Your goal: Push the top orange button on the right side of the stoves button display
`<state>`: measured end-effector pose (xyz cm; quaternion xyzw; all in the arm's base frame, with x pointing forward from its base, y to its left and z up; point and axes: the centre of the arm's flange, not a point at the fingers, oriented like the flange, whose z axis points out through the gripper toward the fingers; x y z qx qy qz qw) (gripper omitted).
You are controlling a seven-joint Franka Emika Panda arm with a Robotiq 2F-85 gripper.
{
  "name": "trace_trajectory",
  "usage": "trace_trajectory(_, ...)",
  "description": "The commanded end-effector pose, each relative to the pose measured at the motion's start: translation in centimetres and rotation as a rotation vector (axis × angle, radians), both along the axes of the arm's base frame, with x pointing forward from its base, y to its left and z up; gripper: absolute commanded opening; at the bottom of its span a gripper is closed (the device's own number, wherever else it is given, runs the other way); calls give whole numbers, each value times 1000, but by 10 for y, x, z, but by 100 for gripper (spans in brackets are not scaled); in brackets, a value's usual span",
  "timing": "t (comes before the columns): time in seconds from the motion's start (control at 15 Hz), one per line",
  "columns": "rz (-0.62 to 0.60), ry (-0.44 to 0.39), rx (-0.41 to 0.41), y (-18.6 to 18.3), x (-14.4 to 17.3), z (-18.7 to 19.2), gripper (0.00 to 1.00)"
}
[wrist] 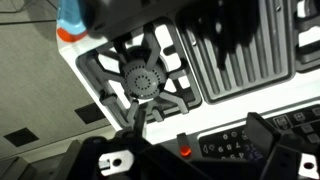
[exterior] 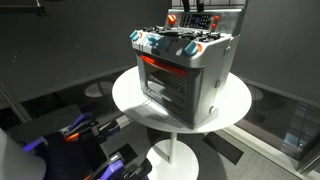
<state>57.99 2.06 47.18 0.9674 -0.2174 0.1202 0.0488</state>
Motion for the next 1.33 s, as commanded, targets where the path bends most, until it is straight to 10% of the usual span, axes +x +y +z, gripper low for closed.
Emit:
trace_trajectory(0.0,59,74,64,7,-49,20,100)
trace_trajectory(0.73,233,300,184,10,-135,57,100)
trace_trajectory(1.27,220,319,164,14,-132,54,100)
